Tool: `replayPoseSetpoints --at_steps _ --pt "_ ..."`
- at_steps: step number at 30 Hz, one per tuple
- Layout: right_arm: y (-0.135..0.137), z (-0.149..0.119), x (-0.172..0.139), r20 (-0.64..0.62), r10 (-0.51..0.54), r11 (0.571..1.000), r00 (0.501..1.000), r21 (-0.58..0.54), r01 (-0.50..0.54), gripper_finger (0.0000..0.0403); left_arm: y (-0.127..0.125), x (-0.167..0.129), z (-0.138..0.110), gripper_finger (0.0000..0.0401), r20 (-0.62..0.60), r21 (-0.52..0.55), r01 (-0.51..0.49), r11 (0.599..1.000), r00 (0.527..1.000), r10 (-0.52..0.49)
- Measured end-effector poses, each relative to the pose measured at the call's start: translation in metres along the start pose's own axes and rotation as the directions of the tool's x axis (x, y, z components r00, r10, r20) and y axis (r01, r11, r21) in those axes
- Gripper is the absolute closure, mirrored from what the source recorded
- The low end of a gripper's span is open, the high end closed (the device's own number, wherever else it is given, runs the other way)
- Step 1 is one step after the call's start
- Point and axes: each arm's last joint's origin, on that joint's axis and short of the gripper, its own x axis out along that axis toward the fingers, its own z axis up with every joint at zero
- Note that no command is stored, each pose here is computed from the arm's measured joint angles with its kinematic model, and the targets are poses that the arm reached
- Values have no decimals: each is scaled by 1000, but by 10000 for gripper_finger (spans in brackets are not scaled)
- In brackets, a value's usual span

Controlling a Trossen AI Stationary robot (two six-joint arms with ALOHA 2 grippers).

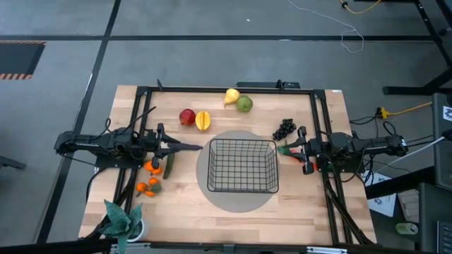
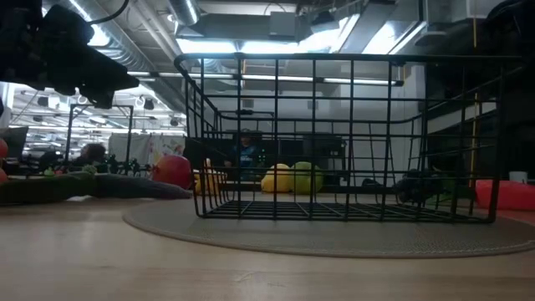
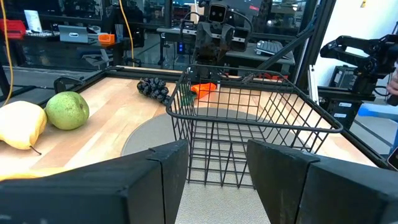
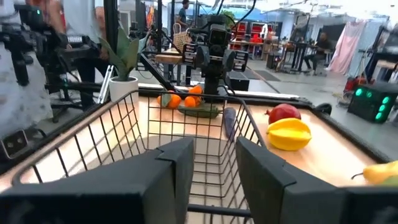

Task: Build produce basket
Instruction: Put the bottom tangerines into the wire basket

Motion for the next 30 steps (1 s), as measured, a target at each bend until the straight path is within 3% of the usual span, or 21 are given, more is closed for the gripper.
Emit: replayPoseSetpoints --at_steps 7,17,30 --pt "-1 1 0 10 -22 999 1000 33 22 281 0 0 0 248 0 0 0 1000 1000 0" --pt "-2 0 0 1 -71 969 998 236 68 281 0 0 0 248 0 0 0 1000 1000 0" --pt "-2 0 0 -4 -59 976 998 208 59 281 0 0 0 248 0 0 0 1000 1000 0"
